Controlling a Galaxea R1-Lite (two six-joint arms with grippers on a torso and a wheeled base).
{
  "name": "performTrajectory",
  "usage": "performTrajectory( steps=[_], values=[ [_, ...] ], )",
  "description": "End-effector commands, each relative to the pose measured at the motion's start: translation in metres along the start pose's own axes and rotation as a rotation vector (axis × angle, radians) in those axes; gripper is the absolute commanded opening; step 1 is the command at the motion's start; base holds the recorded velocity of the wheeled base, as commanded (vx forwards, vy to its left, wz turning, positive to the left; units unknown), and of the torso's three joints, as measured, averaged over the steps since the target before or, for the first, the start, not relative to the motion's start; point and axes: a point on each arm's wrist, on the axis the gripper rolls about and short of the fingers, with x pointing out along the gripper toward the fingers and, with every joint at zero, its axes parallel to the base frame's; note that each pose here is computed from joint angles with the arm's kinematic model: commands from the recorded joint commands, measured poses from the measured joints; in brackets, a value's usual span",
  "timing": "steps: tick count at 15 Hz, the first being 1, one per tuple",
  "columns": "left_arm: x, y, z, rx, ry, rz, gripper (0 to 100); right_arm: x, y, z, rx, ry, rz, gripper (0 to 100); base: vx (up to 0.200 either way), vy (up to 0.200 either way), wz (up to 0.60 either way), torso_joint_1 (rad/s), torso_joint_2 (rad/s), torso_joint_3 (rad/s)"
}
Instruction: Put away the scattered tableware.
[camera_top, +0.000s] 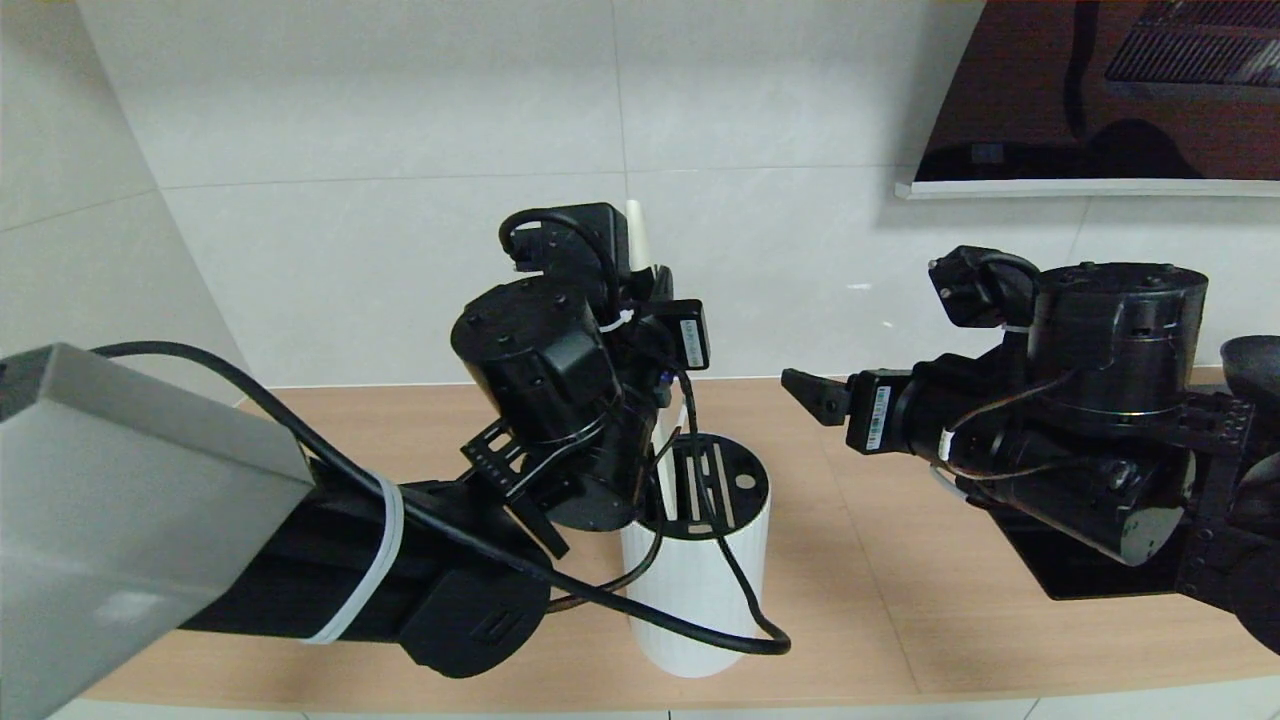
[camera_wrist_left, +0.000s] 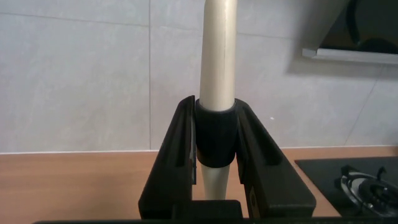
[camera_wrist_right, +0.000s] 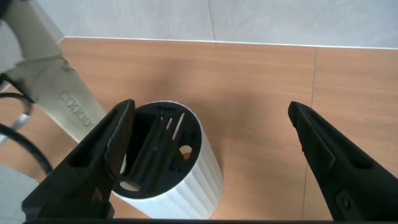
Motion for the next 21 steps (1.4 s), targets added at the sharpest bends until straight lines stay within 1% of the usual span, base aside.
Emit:
performTrajectory(
  steps=[1,3,5,7,9,10,13,16,17,18,21],
  values=[
    [0.001,0.000,-0.003,0.004,0.004,0.001,0,0.001,0.000,-0.001,-0.001,0.002,0.000,100,0.000,0.000,0.00,0.000,0.00,0.000],
    [0.001,-0.001,-0.008,0.010,0.014,-0.001,0,0.001,0.000,-0.001,-0.001,0.002,0.000,100,0.000,0.000,0.00,0.000,0.00,0.000],
    [0.003,-0.003,-0.023,0.031,0.041,0.000,0,0.001,0.000,-0.001,-0.001,0.004,-0.001,100,0.000,0.000,0.00,0.000,0.00,0.000],
    [0.003,-0.004,-0.033,0.041,0.060,0.004,0,0.001,0.000,-0.002,-0.002,0.005,-0.001,100,0.000,0.000,0.00,0.000,0.00,0.000],
    [0.003,-0.004,-0.041,0.040,0.075,0.020,0,0.001,0.000,-0.001,-0.001,0.004,-0.001,100,0.000,0.000,0.00,0.000,0.00,0.000],
    [0.003,-0.005,-0.048,0.050,0.089,0.024,0,0.001,0.000,-0.001,-0.001,0.004,-0.002,100,0.000,0.000,0.00,0.000,0.00,0.000],
    [0.003,-0.007,-0.062,0.042,0.115,0.027,0,0.001,-0.001,-0.002,-0.002,0.006,-0.003,100,0.000,0.000,0.00,0.000,0.00,0.000],
    [0.000,-0.009,-0.079,0.062,0.151,0.022,0,0.000,0.000,-0.002,-0.002,0.007,-0.001,100,0.000,0.000,0.00,0.000,0.00,0.000],
    [-0.001,-0.010,-0.080,0.064,0.156,0.022,0,0.001,-0.001,-0.002,-0.002,0.006,-0.003,100,0.000,0.000,0.00,0.000,0.00,0.000],
    [-0.005,-0.010,-0.085,0.074,0.169,0.023,0,0.001,-0.001,-0.002,-0.002,0.006,-0.003,100,0.000,0.000,0.00,0.000,0.00,0.000],
    [-0.009,-0.007,-0.092,0.095,0.196,0.022,0,0.000,-0.001,-0.003,-0.003,0.009,-0.004,100,0.000,0.000,0.00,0.000,0.00,0.000]
  ],
)
